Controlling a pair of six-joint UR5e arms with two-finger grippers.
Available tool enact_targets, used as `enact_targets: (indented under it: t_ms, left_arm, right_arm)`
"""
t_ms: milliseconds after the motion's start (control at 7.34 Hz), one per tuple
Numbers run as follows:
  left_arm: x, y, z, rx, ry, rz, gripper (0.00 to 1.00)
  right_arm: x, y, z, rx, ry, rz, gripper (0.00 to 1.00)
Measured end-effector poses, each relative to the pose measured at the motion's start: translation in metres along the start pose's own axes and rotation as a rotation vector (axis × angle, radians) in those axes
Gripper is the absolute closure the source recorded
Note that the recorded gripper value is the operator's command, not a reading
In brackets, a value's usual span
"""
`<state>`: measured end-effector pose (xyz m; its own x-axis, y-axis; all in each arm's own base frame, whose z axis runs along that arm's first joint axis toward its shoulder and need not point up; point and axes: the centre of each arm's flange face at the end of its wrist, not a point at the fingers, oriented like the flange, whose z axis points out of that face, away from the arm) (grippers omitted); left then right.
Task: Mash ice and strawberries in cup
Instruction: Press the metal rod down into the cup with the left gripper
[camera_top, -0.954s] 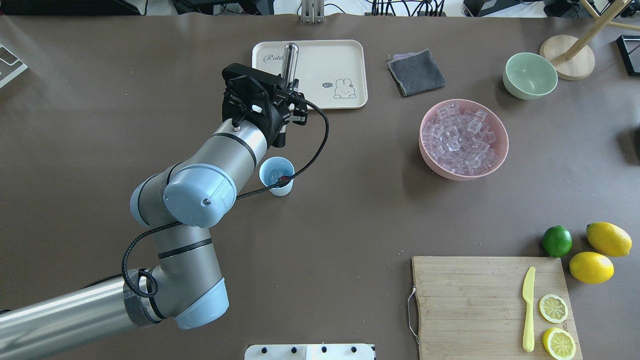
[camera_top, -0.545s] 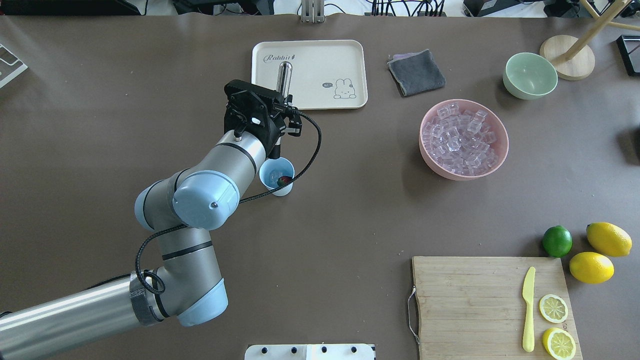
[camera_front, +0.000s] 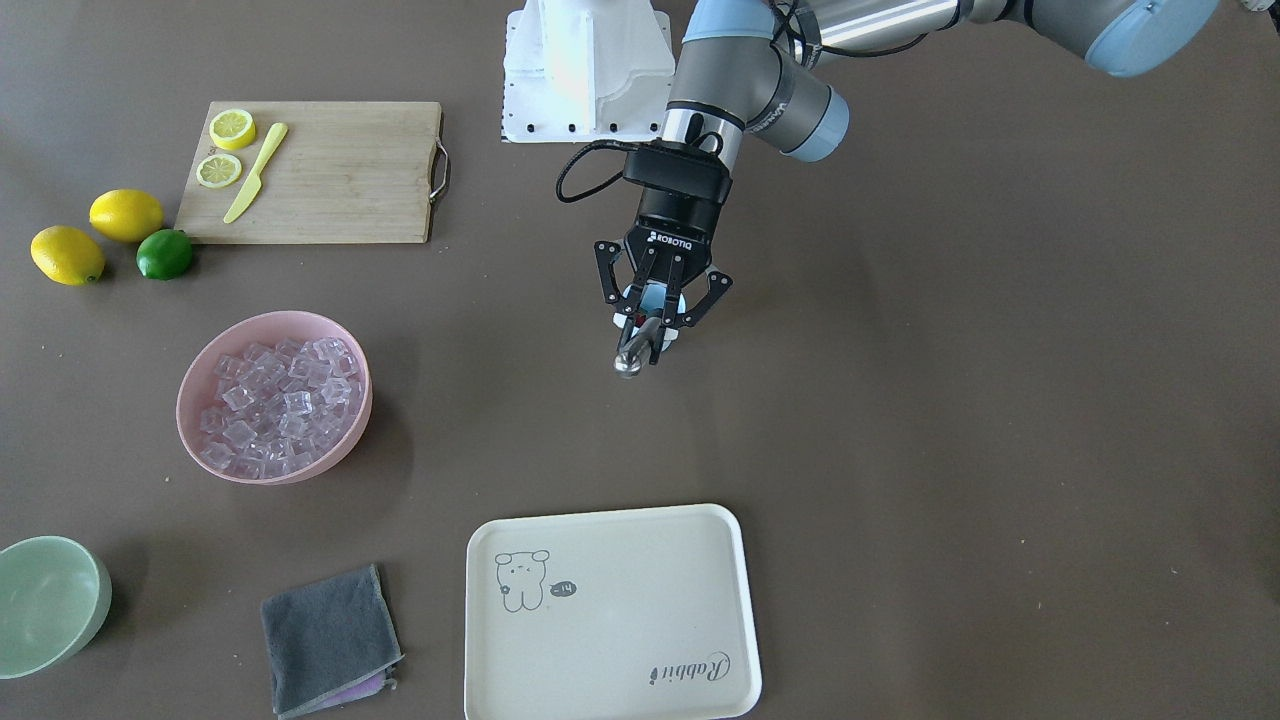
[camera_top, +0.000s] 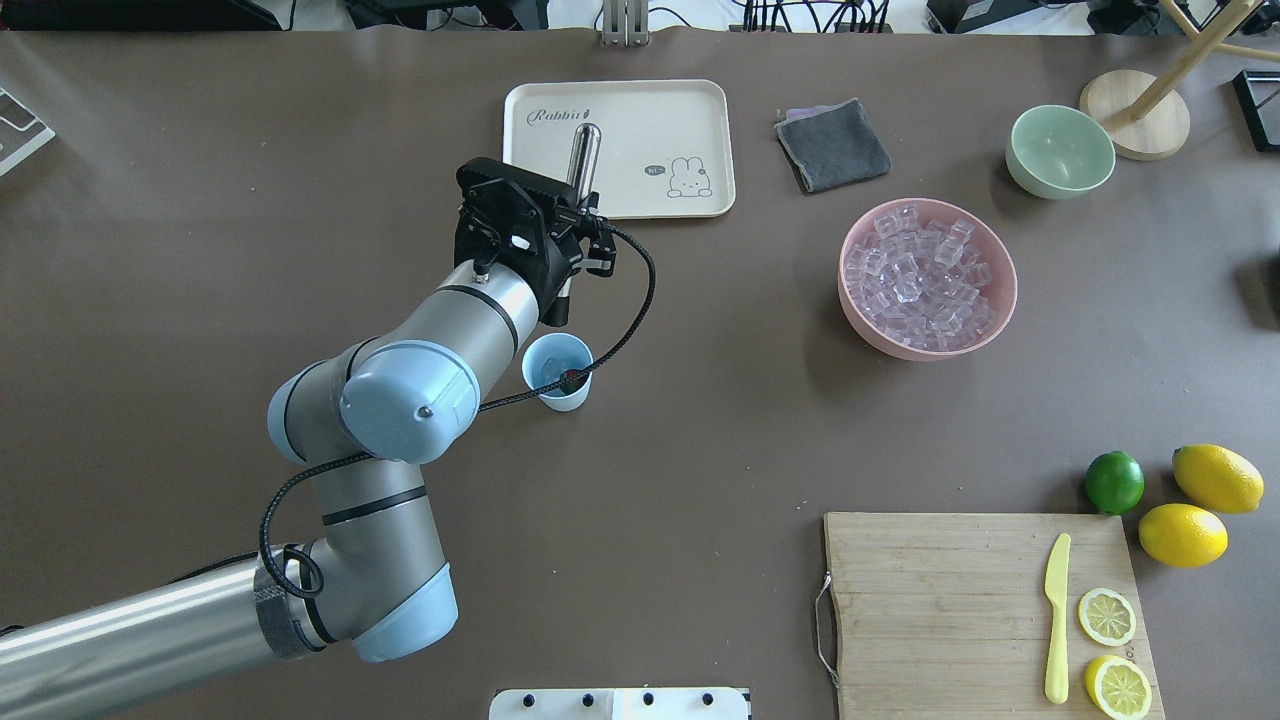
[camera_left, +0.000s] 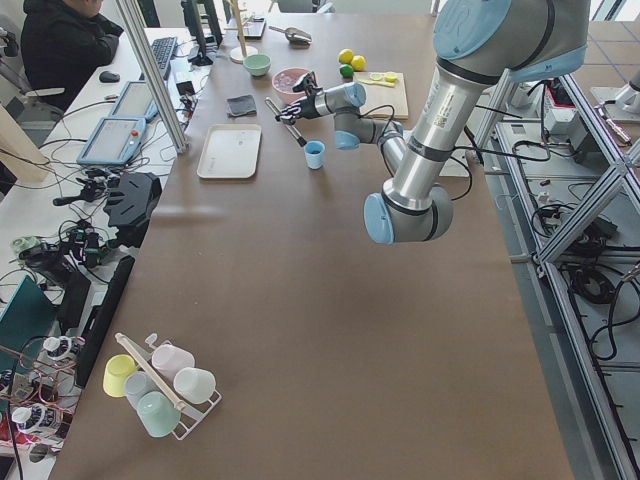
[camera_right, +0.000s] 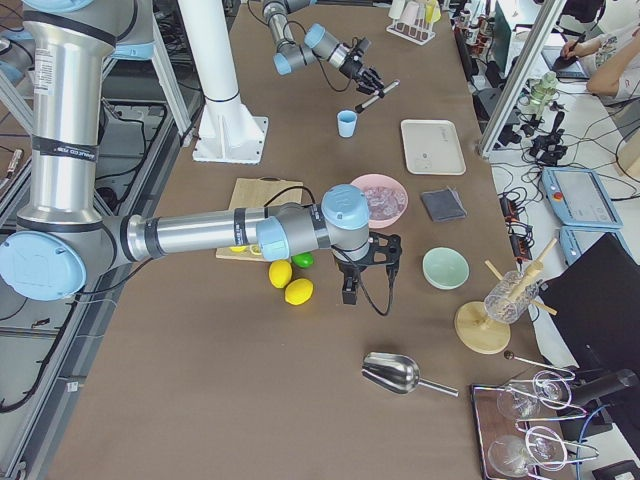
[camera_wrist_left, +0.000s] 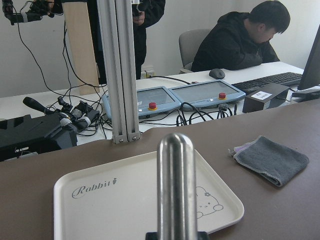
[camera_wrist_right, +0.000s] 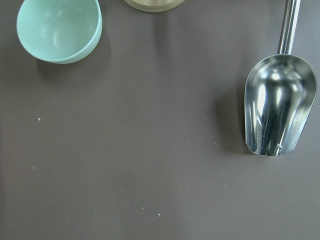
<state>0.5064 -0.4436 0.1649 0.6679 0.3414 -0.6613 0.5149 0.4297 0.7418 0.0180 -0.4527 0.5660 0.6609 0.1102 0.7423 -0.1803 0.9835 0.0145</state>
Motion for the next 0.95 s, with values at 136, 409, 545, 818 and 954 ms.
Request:
enact_targets:
  t_ms: [136,409,545,818,954]
  left_arm:
    - [-0.002,-0.005,-0.001,-0.003,0.005,0.000,1.00]
    - [0.007,0.014,-0.007,-0.032,0.025,0.001,1.00]
    - [0.008,0.029,-0.009,-0.051,0.030,0.002,1.00]
    - [0.006,0.052,-0.010,-0.079,0.025,0.002,1.00]
    - [0.007,0.063,-0.009,-0.087,0.018,0.007,1.00]
  right_arm:
    - [-0.001,-0.001,0.000,0.000,0.001,-0.002,0.01]
    - [-0.005,-0.003,0.000,0.002,0.000,-0.005,0.01]
    - [-0.006,-0.003,0.003,-0.002,0.003,-0.006,0.01]
    - [-0.005,-0.012,0.009,-0.005,0.014,-0.008,0.01]
    - [-0.004,-0.015,0.011,-0.006,0.017,-0.008,0.01]
